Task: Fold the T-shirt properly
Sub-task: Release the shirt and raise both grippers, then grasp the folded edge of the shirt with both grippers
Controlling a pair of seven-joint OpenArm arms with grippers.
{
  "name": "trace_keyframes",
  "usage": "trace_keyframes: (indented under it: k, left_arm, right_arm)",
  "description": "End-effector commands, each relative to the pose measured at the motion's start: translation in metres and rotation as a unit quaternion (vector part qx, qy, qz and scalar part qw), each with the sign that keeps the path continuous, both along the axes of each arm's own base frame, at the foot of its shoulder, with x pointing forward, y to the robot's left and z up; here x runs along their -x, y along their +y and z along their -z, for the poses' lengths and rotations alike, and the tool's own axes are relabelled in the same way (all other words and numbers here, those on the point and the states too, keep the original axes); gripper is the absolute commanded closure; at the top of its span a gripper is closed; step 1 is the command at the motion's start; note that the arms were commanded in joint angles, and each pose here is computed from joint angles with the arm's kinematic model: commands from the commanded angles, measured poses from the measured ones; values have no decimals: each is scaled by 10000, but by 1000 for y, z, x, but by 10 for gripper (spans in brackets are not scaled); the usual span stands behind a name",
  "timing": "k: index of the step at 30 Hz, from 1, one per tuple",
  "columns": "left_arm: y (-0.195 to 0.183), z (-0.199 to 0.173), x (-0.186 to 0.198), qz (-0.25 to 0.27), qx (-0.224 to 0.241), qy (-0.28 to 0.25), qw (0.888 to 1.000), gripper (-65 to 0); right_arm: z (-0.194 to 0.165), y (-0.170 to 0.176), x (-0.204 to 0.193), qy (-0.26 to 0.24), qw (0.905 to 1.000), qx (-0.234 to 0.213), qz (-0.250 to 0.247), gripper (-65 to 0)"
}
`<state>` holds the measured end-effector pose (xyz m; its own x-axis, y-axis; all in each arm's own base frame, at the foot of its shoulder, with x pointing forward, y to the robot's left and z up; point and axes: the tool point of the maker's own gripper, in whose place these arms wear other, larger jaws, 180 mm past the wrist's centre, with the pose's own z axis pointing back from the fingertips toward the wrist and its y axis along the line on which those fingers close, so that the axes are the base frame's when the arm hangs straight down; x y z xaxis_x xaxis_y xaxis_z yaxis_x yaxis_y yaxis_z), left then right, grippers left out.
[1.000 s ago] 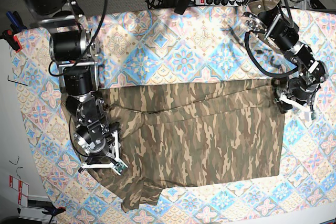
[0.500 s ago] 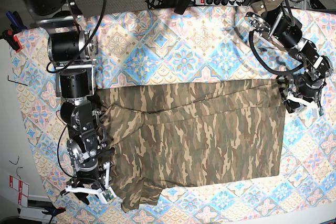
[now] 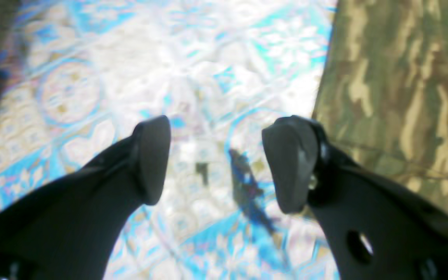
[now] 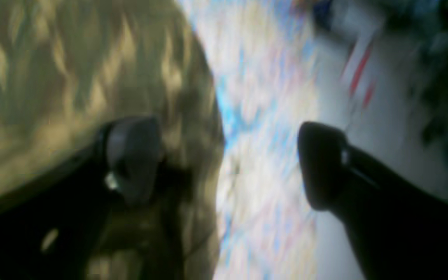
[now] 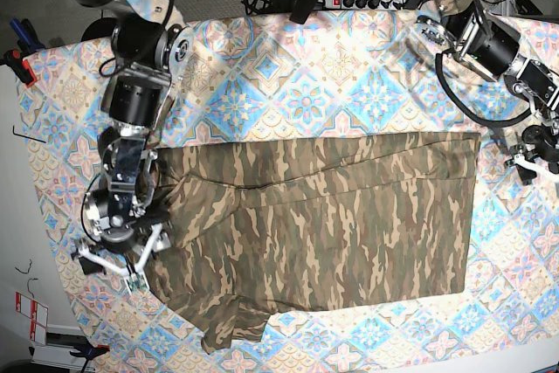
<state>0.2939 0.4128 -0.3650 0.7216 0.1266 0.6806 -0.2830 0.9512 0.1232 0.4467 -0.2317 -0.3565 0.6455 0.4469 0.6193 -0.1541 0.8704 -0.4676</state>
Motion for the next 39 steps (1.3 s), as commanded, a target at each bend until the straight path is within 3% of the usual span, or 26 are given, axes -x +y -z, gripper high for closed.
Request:
trace_keyframes:
  k: [1, 7, 11, 16, 23, 27, 31, 35, 39]
  left_arm:
    - [6, -10, -3, 165, -216, 120, 9996, -405]
    - [-3, 33, 10, 412, 147, 806, 9958, -405]
    - [-7, 49, 3, 473, 421, 541, 9965, -405]
    - [-23, 66, -13, 534, 835, 264, 9947, -405]
    - [-62, 92, -39, 701, 1614, 265, 9840, -405]
    - [-85, 100, -47, 1159, 1576, 498, 9794, -404]
    - [-86, 101, -46, 1157, 1587, 505, 9792, -403]
    - [-84, 101, -46, 1156, 1560, 523, 9796, -404]
    - [-84, 100, -46, 1156, 1554, 519, 9797, -404]
  right_arm:
    - [-23, -8, -11, -279, 9995, -30, 122, -531]
    - [5, -24, 16, 365, 9982, -376, 277, -531]
    - [15, -38, 29, 526, 9956, -579, 513, -531]
    - [26, -40, 43, 808, 9926, -801, 433, -531]
    - [41, -66, 69, 1025, 9830, -1088, 1065, -533]
    - [45, -73, 78, 1068, 9792, -1181, 1254, -533]
    - [47, -79, 87, 1235, 9755, -1156, 1408, -532]
    - [57, -95, 115, 1485, 9600, -1365, 1942, -533]
    - [69, -90, 116, 1575, 9569, -1528, 1904, -533]
